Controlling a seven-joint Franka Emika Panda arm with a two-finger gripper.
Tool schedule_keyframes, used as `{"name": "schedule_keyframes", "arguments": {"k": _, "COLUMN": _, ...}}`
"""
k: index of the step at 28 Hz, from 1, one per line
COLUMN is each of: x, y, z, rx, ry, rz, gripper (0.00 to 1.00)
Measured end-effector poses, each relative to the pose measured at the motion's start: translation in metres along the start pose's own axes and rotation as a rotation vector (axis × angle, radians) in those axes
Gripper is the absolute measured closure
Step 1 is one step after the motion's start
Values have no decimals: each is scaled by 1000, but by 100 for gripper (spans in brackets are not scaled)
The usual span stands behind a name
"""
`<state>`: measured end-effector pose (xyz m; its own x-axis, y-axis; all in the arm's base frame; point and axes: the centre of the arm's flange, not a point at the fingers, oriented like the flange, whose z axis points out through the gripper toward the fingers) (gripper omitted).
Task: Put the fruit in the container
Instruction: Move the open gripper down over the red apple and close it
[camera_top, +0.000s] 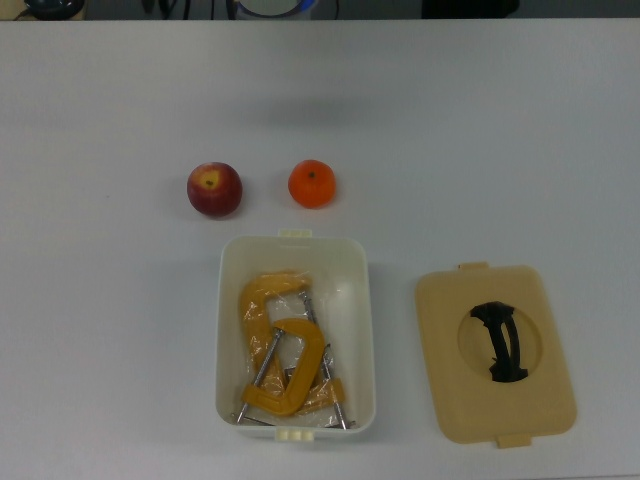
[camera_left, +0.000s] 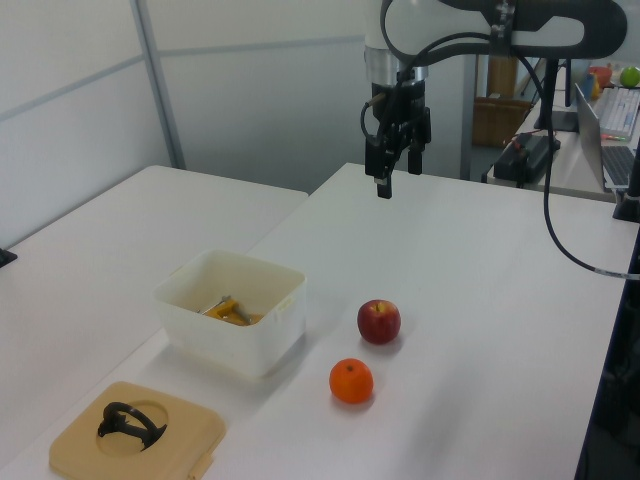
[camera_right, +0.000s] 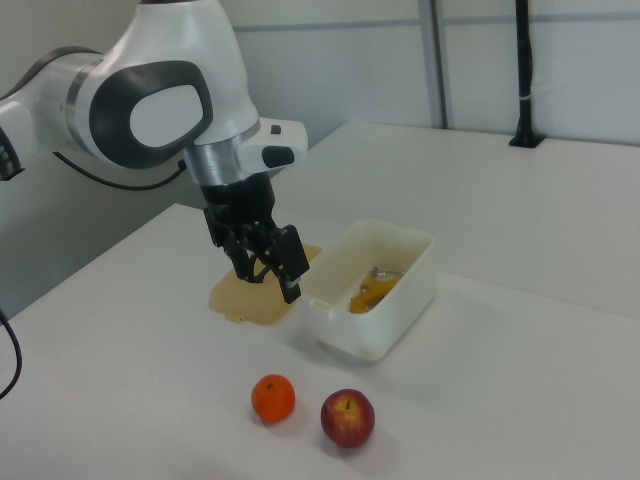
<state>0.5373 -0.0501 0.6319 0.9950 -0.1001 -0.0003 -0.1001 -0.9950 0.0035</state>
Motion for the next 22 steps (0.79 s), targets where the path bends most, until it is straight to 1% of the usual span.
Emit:
{"name": "schedule_keyframes", "arguments": {"k": 6, "x": 3, "y": 3, "z": 8, "rx": 0, "ry": -17, "rz": 5, "gripper": 0}}
{"name": "schedule_keyframes", "arguments": {"k": 11, "x": 18, "y": 11, "z": 40, "rx": 2, "ry": -75, "rz": 17, "gripper": 0}}
{"name": "schedule_keyframes", "arguments": {"k": 17, "x": 34, "y": 16, "z": 84, "rx": 5, "ry": -147, "rz": 0, "gripper": 0}}
{"name": "schedule_keyframes", "arguments": {"k": 20, "x": 40, "y": 16, "z": 111, "rx": 5, "ry": -152, "rz": -4, "gripper": 0}}
{"name": "schedule_keyframes", "arguments": {"k": 22, "x": 44, "y": 16, "z": 130, "rx": -2, "ry": -138, "rz": -11, "gripper": 0}}
